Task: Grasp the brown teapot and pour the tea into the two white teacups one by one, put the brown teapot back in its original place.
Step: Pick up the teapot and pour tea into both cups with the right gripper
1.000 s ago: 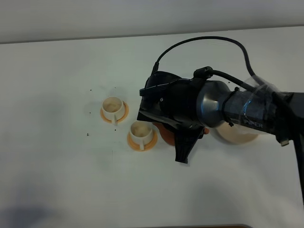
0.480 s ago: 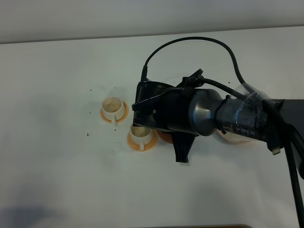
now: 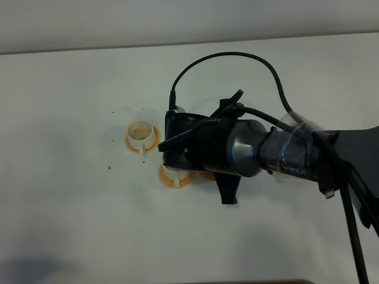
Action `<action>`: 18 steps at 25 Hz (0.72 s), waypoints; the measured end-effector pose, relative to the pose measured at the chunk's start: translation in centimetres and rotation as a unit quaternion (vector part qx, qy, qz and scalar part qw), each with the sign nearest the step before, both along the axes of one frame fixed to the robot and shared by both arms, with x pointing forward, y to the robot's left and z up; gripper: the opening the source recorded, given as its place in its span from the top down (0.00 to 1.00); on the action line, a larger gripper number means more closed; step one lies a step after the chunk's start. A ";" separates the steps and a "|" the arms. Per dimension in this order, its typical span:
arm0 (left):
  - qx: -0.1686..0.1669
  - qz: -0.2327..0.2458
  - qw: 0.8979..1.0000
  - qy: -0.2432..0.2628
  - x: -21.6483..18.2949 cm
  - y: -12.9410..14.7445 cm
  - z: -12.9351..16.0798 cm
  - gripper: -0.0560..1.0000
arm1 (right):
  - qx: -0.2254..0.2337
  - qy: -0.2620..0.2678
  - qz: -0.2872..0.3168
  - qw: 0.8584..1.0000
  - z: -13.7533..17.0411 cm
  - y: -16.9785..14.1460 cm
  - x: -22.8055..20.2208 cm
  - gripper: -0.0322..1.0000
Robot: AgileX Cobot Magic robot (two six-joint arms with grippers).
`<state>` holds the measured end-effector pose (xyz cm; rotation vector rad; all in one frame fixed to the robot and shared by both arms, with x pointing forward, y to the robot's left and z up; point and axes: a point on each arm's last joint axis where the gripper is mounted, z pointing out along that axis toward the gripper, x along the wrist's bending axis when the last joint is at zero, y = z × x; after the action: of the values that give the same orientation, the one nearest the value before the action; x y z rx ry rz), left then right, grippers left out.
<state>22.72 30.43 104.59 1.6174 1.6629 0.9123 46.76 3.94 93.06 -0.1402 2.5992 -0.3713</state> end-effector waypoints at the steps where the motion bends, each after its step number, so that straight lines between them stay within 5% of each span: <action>1: 0.001 -0.001 1.000 0.000 0.0 0.0 0.0 0.71 | -0.002 -0.003 0.002 1.000 0.0 0.0 0.0 0.88; 18: 0.001 0.000 1.000 0.000 0.0 0.0 0.0 0.71 | -0.034 -0.043 0.040 0.998 1.1 0.7 -0.2 0.88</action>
<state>22.72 30.43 104.59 1.6187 1.6620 0.9129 46.51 4.64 94.18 -0.2454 2.4892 -0.4281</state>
